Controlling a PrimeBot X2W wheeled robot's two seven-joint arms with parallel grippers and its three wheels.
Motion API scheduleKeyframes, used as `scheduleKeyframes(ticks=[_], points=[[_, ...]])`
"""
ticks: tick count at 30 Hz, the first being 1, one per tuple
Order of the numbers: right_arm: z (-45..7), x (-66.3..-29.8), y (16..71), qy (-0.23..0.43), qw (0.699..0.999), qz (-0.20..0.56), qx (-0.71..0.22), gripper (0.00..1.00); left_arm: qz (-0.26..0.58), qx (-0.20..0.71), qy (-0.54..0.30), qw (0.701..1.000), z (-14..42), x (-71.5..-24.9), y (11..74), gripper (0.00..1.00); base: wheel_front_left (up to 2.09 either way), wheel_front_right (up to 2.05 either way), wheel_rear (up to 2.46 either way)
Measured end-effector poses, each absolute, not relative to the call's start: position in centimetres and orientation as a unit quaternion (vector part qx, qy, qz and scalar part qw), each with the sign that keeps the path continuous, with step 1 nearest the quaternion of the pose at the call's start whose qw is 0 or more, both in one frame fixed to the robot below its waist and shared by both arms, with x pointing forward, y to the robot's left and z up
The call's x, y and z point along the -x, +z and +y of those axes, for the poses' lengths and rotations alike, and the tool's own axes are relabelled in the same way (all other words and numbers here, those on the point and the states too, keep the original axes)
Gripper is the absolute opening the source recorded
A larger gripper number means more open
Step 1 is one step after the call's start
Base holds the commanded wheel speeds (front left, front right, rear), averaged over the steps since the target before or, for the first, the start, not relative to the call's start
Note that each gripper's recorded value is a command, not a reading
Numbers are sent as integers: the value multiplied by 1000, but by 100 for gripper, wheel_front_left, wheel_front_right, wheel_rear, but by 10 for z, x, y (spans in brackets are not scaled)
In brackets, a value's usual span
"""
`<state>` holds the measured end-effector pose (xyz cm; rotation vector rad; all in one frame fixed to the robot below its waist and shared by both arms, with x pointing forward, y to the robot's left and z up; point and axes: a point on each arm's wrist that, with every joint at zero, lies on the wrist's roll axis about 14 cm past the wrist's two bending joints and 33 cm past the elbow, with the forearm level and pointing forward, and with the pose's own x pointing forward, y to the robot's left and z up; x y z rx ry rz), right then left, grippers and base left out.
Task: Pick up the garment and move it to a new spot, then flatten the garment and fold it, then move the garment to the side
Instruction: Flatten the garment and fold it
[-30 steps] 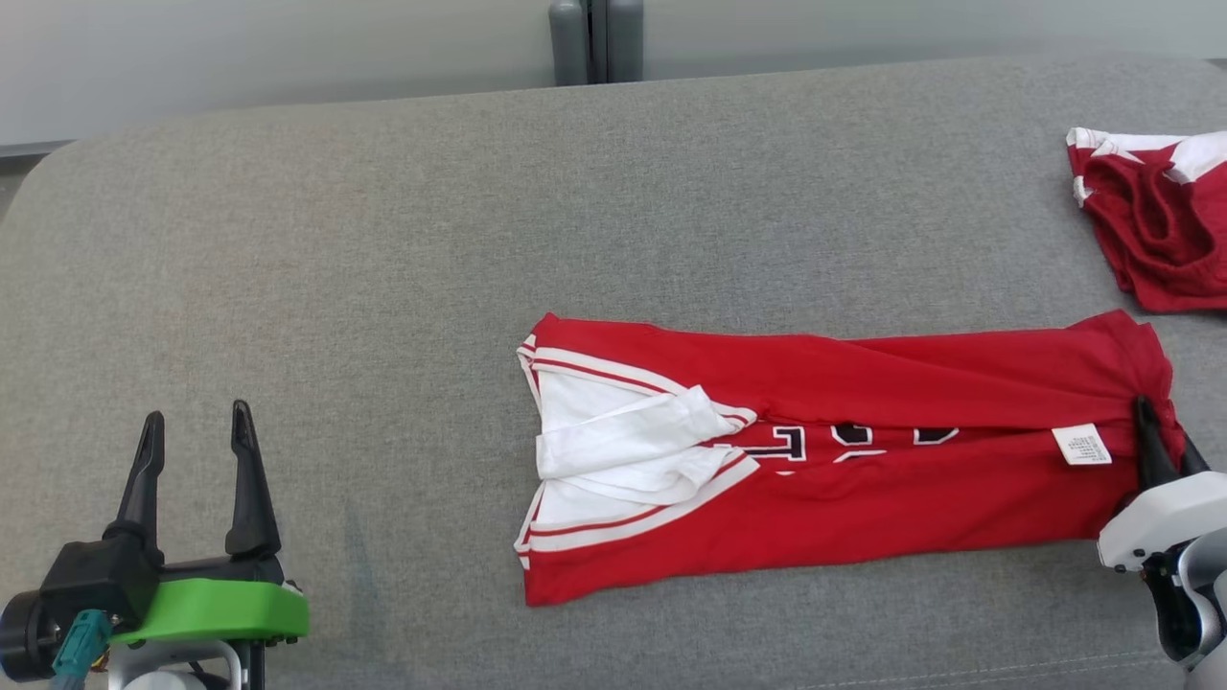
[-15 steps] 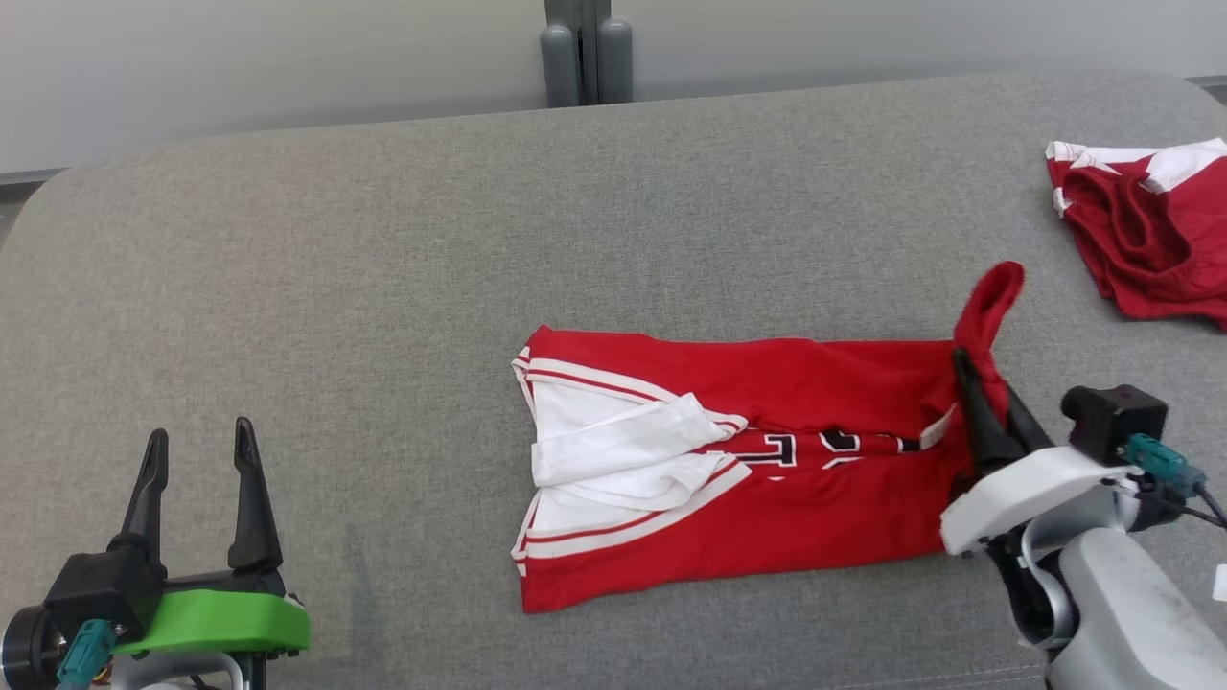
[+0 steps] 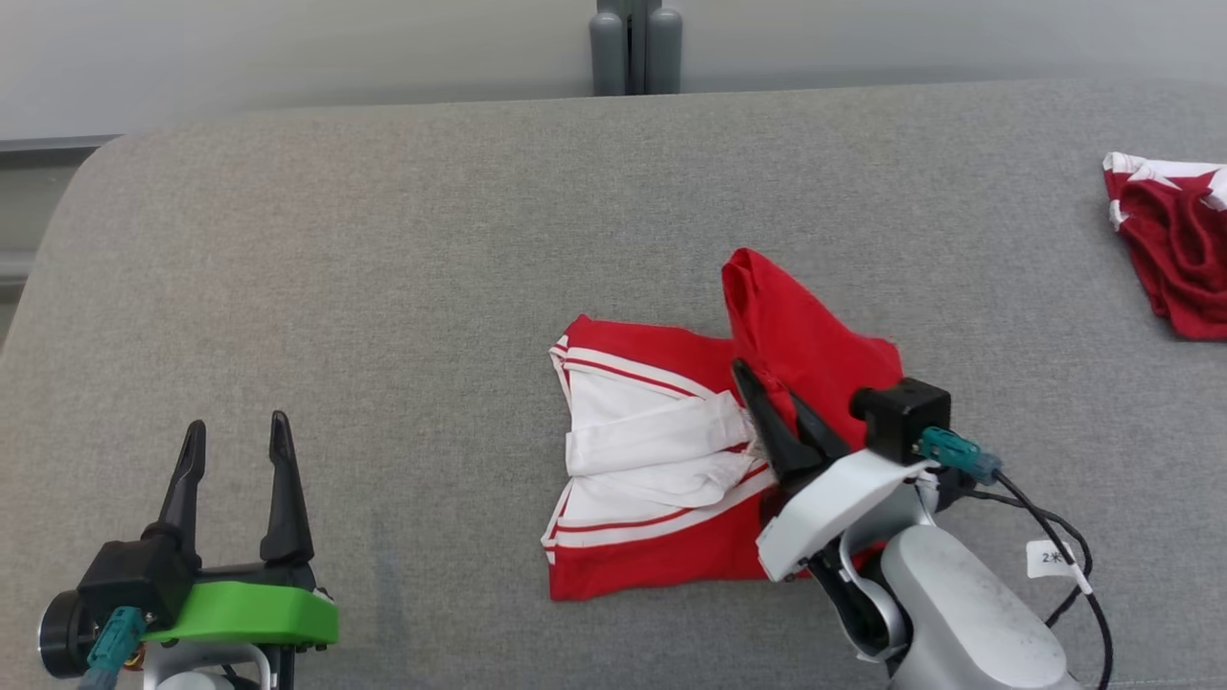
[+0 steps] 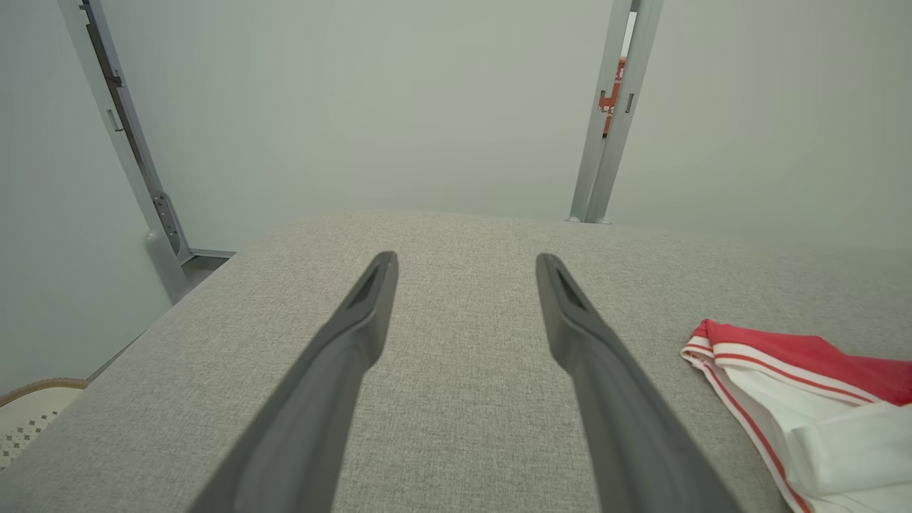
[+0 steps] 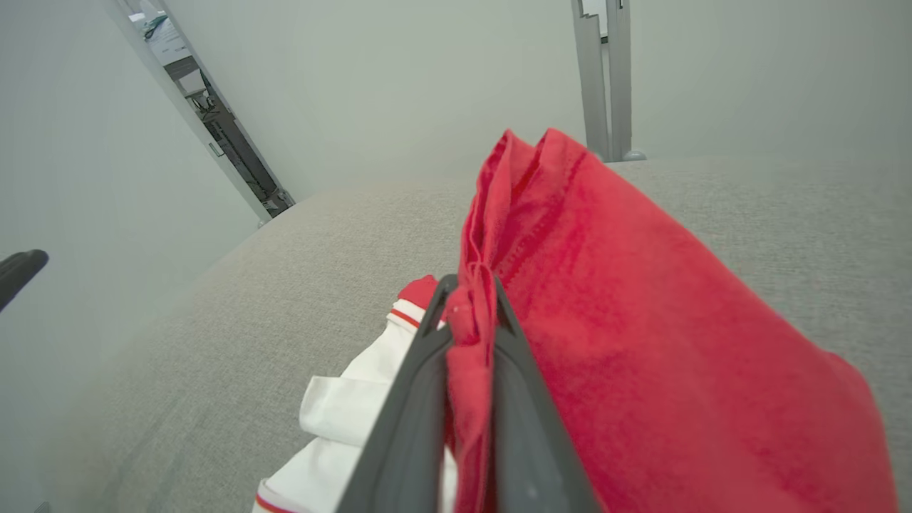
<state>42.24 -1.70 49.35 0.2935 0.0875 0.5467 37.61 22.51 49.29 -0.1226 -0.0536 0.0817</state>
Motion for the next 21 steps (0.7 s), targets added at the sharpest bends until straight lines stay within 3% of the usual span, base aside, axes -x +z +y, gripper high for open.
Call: scheduleKeyframes(ticks=[15,16,18,21], points=[[54,-416,475,350,916,88,-173,0,-23,67,61,996,235,-372,491,100,0,0,0],[55,-416,474,351,915,90,-175,27,-22,68,61,996,236,-372,491,100,0,0,0],[57,-416,475,353,914,89,-178,100,-22,68,62,996,236,-372,490,100,0,0,0],[52,-422,478,344,919,80,-175,100,-24,70,61,995,235,-373,491,100,0,0,0]])
